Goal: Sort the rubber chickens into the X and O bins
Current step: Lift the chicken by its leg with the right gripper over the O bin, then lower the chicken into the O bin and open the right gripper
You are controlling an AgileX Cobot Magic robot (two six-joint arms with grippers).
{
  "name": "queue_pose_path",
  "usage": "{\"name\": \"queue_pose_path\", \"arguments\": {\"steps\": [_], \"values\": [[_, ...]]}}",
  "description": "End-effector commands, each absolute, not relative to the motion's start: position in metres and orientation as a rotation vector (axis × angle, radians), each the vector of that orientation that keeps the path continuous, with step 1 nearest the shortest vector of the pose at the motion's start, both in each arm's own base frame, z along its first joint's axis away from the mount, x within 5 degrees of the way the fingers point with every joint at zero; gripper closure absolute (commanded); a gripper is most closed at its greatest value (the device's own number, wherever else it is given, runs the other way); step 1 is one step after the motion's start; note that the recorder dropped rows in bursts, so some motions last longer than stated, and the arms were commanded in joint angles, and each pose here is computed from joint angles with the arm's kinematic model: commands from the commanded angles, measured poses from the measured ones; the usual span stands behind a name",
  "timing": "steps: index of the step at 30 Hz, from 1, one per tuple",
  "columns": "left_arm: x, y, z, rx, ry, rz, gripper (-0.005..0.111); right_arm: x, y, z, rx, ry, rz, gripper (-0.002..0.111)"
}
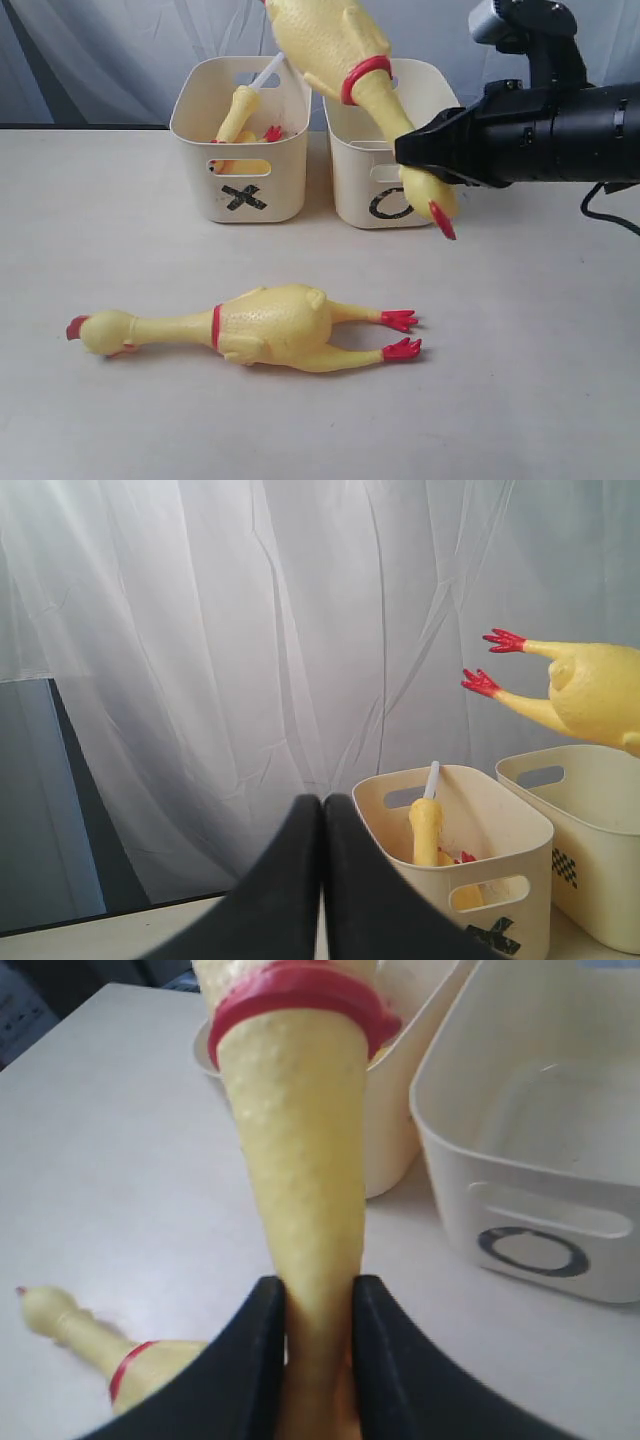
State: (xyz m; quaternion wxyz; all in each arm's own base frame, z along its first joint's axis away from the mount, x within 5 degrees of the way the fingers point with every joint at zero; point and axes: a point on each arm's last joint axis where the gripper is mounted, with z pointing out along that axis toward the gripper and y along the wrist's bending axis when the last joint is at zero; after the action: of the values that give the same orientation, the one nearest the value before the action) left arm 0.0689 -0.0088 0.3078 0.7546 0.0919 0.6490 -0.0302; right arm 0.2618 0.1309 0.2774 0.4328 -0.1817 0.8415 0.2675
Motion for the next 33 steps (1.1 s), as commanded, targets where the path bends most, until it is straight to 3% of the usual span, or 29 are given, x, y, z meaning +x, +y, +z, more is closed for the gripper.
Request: {"name": "queue_pose_path", "arguments": {"steps": [1,17,33], "values": [[0.068,-0.009,0.306,0.198,1.417,-0.070,0.107,0.270,0.118,0.282,-0.343,2.053,0.514,0.109],[0.068,-0.009,0.306,0.198,1.417,-0.070,0.107,0.293,0.108,0.254,-0.364,2.082,0.231,0.109],[0.068,-0.009,0.306,0.198,1.417,-0.070,0.107,0.303,0.110,0.231,-0.384,2.142,0.184,0.109]]}}
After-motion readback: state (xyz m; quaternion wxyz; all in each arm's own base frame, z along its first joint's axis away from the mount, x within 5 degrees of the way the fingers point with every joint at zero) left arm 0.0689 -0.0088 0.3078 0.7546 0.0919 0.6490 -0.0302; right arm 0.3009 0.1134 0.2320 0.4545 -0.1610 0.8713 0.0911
